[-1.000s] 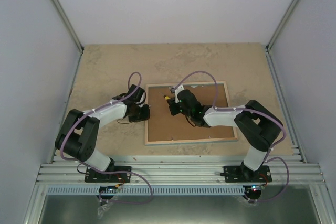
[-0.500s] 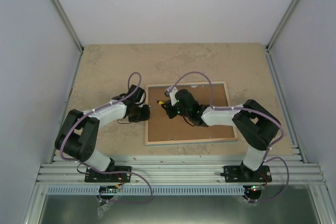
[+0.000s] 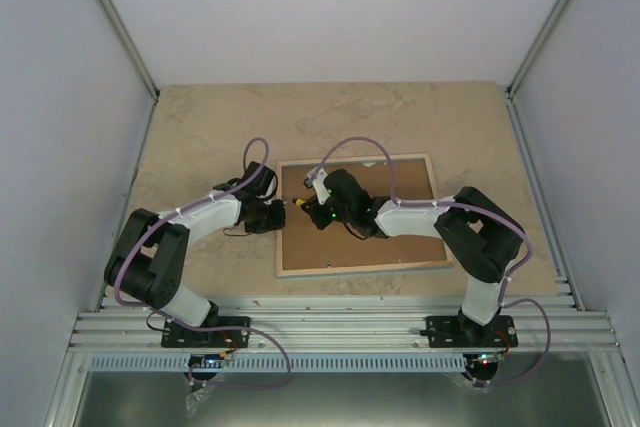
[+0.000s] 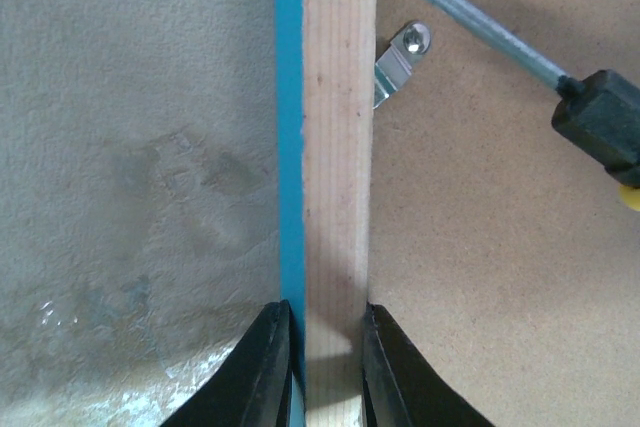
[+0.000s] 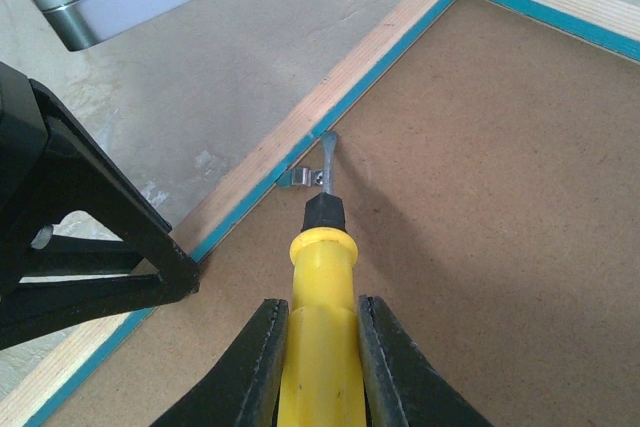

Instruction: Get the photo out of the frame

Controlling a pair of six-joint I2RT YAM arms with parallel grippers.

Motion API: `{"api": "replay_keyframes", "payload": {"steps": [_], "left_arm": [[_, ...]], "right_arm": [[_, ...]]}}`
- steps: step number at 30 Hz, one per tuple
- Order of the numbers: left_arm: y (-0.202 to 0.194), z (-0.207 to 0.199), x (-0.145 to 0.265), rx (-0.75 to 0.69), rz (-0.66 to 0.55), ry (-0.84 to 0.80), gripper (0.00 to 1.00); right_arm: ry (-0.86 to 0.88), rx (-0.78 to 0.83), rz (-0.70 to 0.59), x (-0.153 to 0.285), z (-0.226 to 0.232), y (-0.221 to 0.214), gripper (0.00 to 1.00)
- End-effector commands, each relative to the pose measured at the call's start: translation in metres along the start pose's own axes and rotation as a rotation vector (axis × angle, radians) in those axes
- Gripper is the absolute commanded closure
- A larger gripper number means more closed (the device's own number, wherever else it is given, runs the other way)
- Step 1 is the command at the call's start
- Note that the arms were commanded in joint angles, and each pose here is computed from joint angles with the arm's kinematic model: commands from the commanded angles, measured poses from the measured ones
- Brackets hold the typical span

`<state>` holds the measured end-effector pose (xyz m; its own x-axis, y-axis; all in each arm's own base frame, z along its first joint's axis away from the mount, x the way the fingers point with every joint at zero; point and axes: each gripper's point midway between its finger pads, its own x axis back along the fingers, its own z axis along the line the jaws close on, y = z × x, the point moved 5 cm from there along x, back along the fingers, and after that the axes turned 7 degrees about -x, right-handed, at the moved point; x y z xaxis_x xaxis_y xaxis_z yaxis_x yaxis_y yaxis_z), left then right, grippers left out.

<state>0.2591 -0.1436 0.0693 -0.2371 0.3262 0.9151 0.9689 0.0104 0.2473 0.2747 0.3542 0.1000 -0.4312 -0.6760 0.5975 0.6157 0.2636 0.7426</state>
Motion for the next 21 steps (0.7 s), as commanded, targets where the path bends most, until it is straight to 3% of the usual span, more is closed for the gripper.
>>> {"api": "replay_keyframes", "payload": {"steps": [1,21], "left_arm": [[-0.004,-0.009,0.004,0.015,0.012,-0.069,0.88],[-0.002,-0.009,0.004,0.010,0.009,-0.059,0.88]], "right_arm": [[0.038,0.046,0.070,-0.002,0.008,-0.010,1.00],[0.097,0.194,0.202,0.011,0.019,-0.016,1.00]]}}
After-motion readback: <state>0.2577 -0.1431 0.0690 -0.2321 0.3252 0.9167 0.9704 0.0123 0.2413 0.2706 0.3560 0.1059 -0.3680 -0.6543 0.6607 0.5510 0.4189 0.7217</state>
